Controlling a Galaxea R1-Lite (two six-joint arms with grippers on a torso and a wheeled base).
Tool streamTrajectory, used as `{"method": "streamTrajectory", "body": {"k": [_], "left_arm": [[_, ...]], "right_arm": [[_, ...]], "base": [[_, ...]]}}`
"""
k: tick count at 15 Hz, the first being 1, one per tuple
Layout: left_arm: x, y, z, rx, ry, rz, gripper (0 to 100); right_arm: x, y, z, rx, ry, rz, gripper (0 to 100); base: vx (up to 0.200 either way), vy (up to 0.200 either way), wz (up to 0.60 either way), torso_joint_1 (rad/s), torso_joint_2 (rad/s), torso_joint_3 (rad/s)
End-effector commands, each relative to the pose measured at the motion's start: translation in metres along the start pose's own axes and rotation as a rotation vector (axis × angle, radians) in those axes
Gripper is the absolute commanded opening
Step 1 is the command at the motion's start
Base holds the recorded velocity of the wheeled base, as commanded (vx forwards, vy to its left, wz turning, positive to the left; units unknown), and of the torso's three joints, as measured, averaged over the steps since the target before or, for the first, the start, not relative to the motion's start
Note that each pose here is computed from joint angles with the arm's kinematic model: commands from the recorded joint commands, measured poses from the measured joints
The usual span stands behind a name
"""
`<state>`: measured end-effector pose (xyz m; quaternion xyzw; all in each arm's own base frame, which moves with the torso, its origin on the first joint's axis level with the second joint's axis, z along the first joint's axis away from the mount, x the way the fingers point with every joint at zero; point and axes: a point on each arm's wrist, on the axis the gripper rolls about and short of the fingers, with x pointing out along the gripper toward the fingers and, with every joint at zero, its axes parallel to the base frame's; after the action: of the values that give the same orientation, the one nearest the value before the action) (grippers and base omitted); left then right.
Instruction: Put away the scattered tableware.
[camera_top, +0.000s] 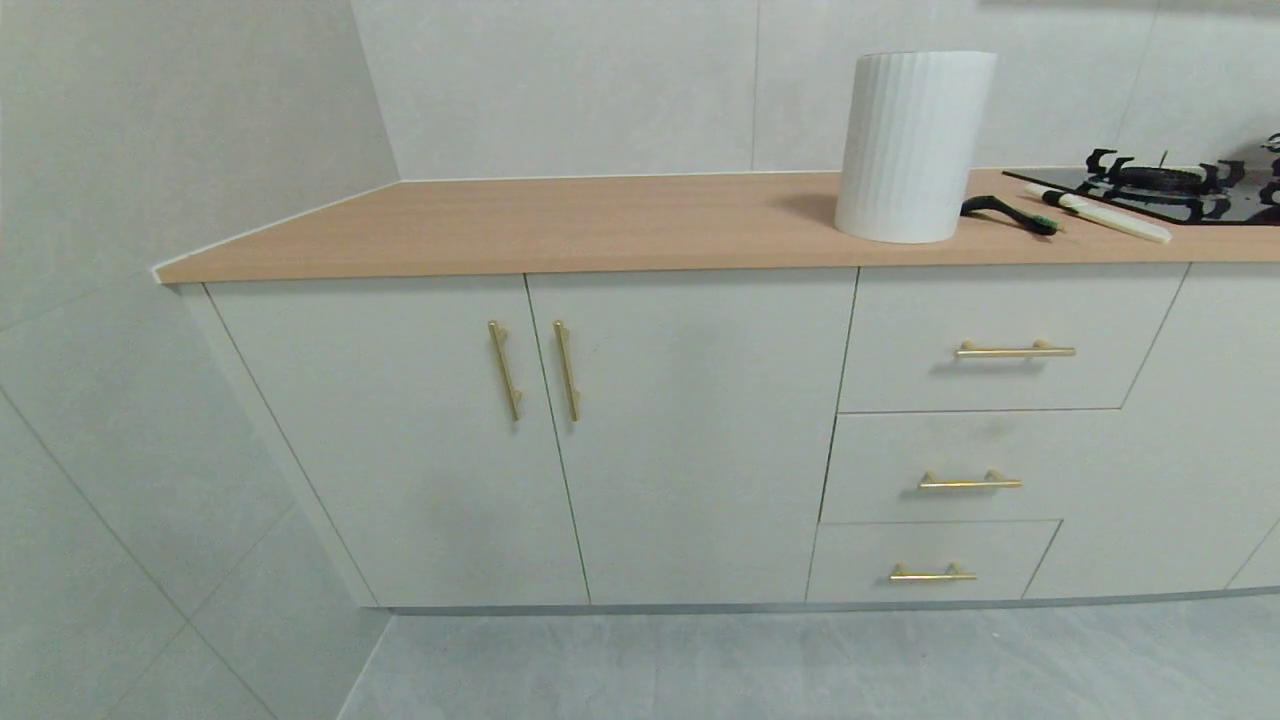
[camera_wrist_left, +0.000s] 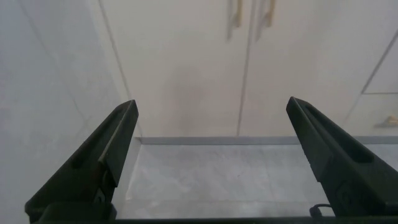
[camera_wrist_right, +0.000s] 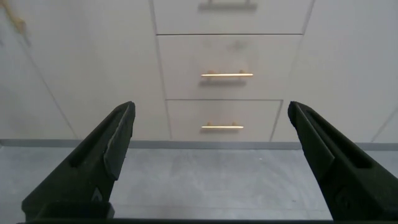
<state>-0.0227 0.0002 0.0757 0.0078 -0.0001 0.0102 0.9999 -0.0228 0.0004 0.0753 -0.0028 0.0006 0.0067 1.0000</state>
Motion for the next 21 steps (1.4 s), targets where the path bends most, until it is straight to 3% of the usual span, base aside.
{"method": "streamTrajectory", "body": {"k": [1,7,13,19,21], "left_arm": [[0.0,0.0,0.0,0.0,0.0,0.001,100],[0.0,0.0,0.0,-0.005,0.0,0.001,100],[0.0,0.0,0.0,-0.008,0.0,0.001,100],[0.0,0.0,0.0,-0.008,0.0,0.001,100],[0.0,0.0,0.0,-0.014,0.0,0.003,100]], "right_arm": [[0.0002,0.0,0.0,-0.001,0.003,0.0,100],[0.0002,0.0,0.0,-0.001,0.003,0.0,100],[0.0001,0.0,0.0,-0.001,0.002,0.0,100],[0.0002,0.0,0.0,-0.001,0.003,0.0,100],[0.0002,0.0,0.0,0.001,0.003,-0.001,100]], "base": [[0.0,-0.2,0.0,0.002,0.0,0.002],[0.0,-0.2,0.0,0.002,0.0,0.0],[0.0,0.0,0.0,0.0,0.0,0.0],[0.2,0.0,0.0,-0.002,0.0,0.004],[0.0,0.0,0.0,0.0,0.0,0.0]]}}
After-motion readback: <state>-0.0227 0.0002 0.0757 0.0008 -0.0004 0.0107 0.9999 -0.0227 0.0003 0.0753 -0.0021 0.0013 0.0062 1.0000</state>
